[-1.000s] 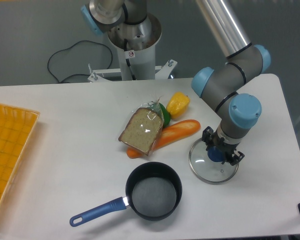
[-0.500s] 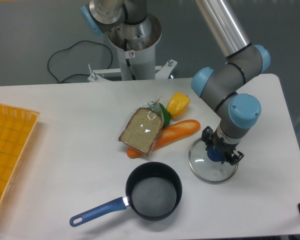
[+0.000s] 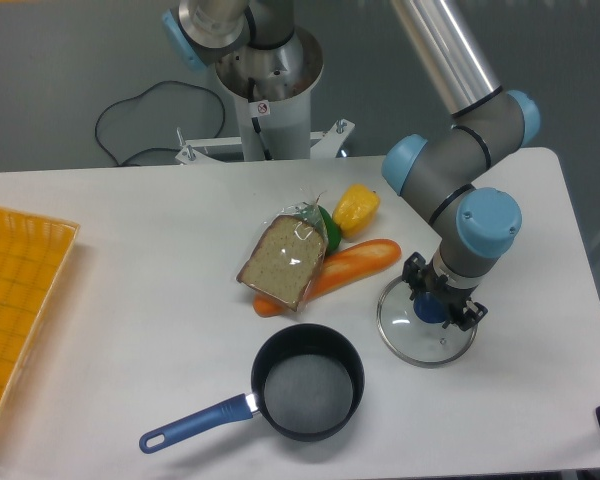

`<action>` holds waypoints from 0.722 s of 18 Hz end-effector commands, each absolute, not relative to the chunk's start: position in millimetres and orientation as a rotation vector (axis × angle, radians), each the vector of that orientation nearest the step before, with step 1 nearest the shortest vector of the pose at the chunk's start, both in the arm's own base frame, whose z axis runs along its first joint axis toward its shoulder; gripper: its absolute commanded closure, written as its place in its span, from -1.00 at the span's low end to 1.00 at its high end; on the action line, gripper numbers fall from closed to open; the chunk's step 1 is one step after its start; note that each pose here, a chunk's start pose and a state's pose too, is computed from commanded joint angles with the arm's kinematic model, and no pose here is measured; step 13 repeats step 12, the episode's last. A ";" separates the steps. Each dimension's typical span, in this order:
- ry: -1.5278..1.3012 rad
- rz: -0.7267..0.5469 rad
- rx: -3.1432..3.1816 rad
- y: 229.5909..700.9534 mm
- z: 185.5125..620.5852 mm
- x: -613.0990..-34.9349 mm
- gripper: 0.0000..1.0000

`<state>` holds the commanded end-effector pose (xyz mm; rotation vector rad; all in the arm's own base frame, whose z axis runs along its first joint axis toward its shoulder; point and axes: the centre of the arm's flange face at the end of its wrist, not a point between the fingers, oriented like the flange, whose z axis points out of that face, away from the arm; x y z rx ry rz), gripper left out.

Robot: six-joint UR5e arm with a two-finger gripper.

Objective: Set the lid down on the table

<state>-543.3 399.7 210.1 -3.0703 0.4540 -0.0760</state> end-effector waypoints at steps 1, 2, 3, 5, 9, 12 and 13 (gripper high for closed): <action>0.454 -0.073 -3.071 399.8 210.8 -543.8 -0.59; 0.454 -0.073 -3.071 399.8 210.8 -543.8 -0.59; 0.457 -0.075 -3.071 399.7 210.6 -543.7 -0.59; 0.461 -0.071 -3.070 400.1 211.9 -544.5 -0.60; 0.457 -0.061 -3.070 399.0 215.4 -547.3 -0.66; 0.447 -0.056 -3.071 395.6 217.5 -549.6 -0.66; 0.447 -0.056 -3.071 395.6 217.5 -549.6 -0.66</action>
